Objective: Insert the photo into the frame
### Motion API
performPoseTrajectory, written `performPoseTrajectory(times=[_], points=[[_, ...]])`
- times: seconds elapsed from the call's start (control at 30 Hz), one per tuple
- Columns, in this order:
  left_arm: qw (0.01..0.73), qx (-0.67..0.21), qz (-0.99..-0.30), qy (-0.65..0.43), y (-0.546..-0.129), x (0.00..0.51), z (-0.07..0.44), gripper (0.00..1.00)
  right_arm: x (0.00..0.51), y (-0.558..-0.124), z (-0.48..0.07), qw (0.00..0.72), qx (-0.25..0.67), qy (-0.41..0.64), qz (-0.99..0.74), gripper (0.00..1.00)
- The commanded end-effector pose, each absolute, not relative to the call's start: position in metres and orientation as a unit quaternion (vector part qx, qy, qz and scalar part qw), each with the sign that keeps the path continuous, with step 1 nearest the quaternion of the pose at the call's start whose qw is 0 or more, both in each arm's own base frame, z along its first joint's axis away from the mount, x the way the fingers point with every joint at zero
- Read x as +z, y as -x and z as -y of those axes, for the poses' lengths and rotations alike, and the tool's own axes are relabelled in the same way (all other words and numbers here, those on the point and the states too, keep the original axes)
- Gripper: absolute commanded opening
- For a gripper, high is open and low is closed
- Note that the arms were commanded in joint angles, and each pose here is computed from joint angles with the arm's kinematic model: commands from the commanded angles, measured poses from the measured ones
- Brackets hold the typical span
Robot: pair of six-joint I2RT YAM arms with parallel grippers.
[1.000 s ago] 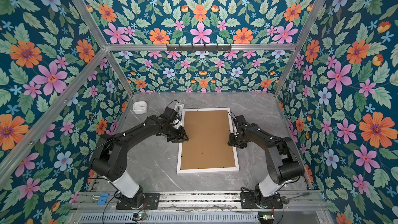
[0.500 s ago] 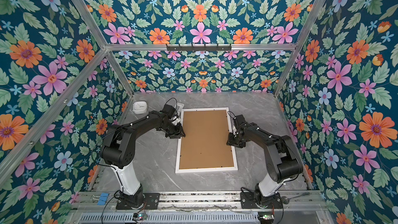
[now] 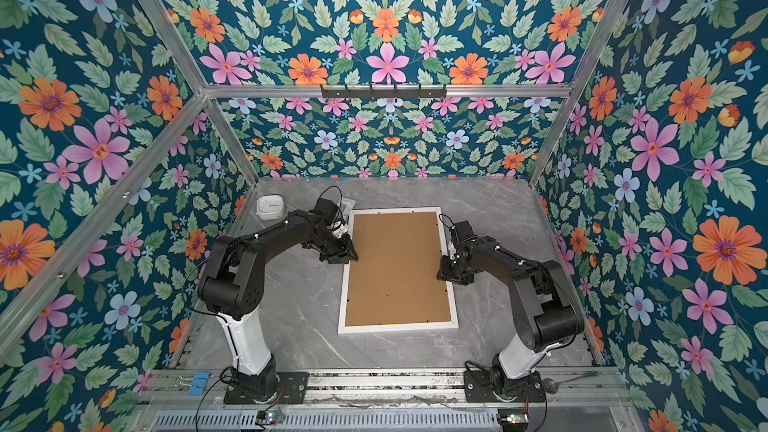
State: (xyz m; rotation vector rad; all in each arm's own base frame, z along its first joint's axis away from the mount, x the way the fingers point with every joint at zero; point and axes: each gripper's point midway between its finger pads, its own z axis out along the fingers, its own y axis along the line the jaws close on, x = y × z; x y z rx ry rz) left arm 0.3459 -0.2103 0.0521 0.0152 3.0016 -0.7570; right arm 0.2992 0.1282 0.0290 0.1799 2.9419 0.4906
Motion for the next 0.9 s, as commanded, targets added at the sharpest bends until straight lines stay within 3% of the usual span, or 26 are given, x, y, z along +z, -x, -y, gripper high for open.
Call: performPoseTrajectory(times=[0.0,0.57,0.87], points=[[0.025,-0.248,-0.968,-0.011,-0.348,0.046,0.213,0.38,0.025,-0.297,-0.128,0.07,0.16,-0.056,-0.983,0.47],[0.023,-0.259,-0.965,-0.018,-0.343,0.048,0.236,0.33,0.029,-0.3,-0.13,0.073,0.162,-0.053,-0.983,0.47],[0.09,-0.291,-0.952,-0.009,-0.41,0.089,0.213,0.37,0.019,-0.298,-0.127,0.056,0.151,-0.048,-0.986,0.47]])
